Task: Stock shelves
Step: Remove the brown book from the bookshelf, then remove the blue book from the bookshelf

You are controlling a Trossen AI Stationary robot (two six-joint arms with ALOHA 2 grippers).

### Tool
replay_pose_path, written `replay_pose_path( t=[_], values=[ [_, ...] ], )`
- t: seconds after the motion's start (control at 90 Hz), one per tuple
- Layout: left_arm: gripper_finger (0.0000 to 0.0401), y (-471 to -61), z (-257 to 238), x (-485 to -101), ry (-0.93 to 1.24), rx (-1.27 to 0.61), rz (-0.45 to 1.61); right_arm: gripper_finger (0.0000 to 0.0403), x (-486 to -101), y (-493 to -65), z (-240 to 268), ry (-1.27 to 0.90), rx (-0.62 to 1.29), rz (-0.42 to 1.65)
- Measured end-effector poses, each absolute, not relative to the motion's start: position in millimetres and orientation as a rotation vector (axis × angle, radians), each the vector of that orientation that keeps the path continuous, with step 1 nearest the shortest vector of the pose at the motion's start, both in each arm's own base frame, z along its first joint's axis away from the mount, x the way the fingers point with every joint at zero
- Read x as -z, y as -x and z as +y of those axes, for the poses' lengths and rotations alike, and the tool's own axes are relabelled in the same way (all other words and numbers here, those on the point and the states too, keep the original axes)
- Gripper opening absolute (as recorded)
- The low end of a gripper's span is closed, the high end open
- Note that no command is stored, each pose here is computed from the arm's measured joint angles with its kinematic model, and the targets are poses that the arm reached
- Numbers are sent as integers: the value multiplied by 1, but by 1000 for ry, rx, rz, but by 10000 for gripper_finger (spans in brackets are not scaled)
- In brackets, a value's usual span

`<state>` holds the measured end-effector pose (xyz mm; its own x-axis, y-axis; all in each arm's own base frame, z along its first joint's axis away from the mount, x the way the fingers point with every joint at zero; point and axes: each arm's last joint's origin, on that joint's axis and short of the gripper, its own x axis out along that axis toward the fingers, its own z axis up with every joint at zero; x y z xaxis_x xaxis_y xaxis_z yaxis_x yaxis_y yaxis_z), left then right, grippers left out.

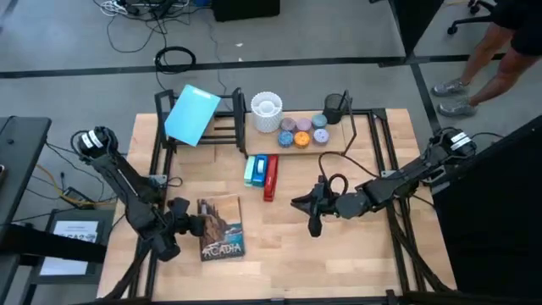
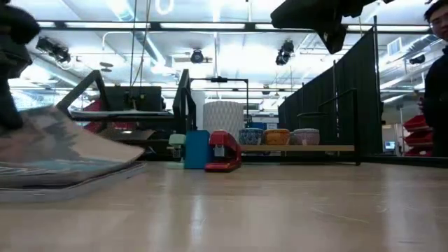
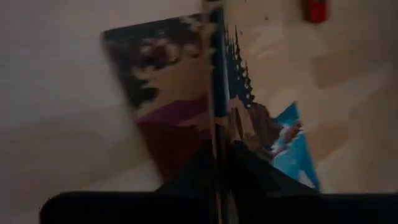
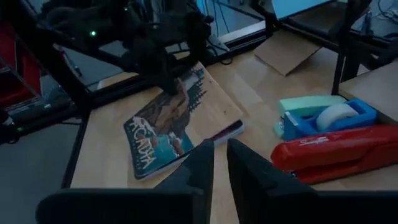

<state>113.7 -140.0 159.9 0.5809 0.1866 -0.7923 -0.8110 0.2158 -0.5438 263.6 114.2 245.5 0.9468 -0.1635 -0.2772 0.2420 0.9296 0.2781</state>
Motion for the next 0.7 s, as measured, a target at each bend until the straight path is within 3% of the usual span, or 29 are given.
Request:
replay_pose_path(
  t=[0.189,0.322,0.478,0.6,0.7],
  values=[
    [122,-113,-140,-159,1124,-764,705,20,-245,-264,114,-308,208,255],
    [162,-108,-143,-157,1073,-758,973,20,-246,-264,114,-288,205,255],
    [171,-102,-148,-174,991,-813,1256,20,-246,-264,114,-259,200,258],
    [168,-107,-150,-209,933,-834,1249,20,-246,-264,114,-240,197,257],
    [163,-120,-148,-240,905,-800,1107,20,-246,-264,114,-238,196,257]
  ],
)
